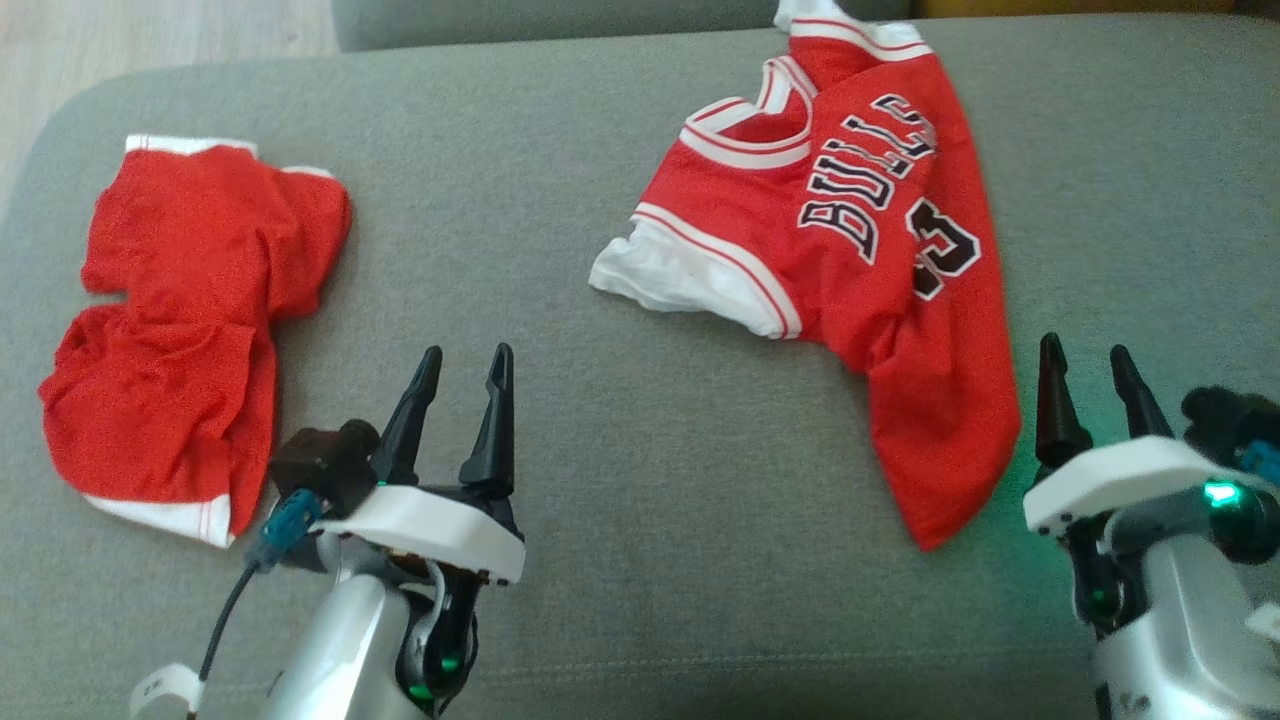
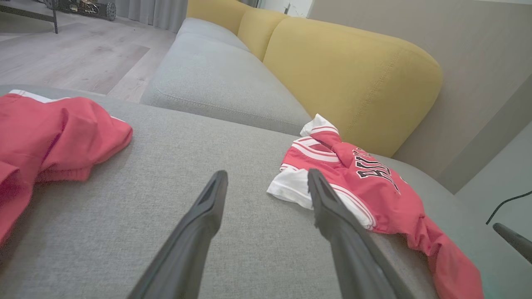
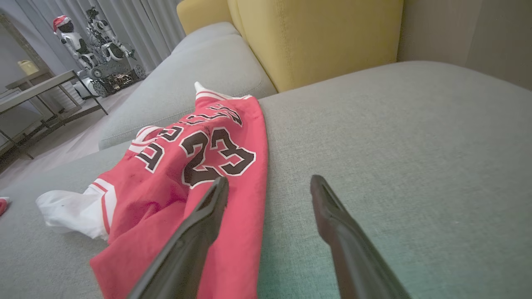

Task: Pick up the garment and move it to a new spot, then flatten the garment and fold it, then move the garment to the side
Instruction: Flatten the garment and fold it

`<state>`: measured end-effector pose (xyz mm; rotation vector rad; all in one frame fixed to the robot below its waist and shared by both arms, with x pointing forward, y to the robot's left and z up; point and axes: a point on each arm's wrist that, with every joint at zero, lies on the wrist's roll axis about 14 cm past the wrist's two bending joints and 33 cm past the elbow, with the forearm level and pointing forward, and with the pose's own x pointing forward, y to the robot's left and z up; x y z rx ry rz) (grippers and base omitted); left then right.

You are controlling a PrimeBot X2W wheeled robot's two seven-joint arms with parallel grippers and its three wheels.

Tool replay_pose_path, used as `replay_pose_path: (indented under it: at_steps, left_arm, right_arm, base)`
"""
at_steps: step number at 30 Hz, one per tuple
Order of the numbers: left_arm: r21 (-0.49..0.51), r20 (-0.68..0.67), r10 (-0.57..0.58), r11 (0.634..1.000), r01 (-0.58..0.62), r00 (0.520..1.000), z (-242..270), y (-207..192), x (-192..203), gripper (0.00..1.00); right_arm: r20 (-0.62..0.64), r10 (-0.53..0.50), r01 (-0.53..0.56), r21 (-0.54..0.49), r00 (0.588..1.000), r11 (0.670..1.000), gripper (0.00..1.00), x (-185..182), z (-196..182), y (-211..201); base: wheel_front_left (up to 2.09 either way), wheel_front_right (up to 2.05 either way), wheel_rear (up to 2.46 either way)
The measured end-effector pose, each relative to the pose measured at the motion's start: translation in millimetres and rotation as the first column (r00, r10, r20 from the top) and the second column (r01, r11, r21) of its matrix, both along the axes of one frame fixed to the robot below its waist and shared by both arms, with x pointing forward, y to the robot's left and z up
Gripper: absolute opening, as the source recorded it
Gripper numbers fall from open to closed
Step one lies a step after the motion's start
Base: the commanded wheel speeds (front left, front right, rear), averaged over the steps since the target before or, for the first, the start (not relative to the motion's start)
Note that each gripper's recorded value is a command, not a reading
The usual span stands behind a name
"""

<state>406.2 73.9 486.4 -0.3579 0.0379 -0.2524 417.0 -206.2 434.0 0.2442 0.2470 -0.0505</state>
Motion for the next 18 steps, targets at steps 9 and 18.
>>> replay_pose_path:
  at_steps: [9,18]
  left_arm:
    - [0.02,-0.015,0.034,0.999,-0.034,0.999,-8,16,6,1.0]
    - [0.024,-0.02,0.056,0.998,-0.055,0.998,-10,23,7,1.0]
  right_arm:
    - [-0.171,0.043,-0.03,0.073,0.984,0.997,1.0,21,-39,21]
    - [-0.196,0.067,-0.063,0.029,0.978,0.998,0.0,33,-46,26]
  base:
    - [0.0,0.0,0.0]
    - [0.0,0.0,0.0]
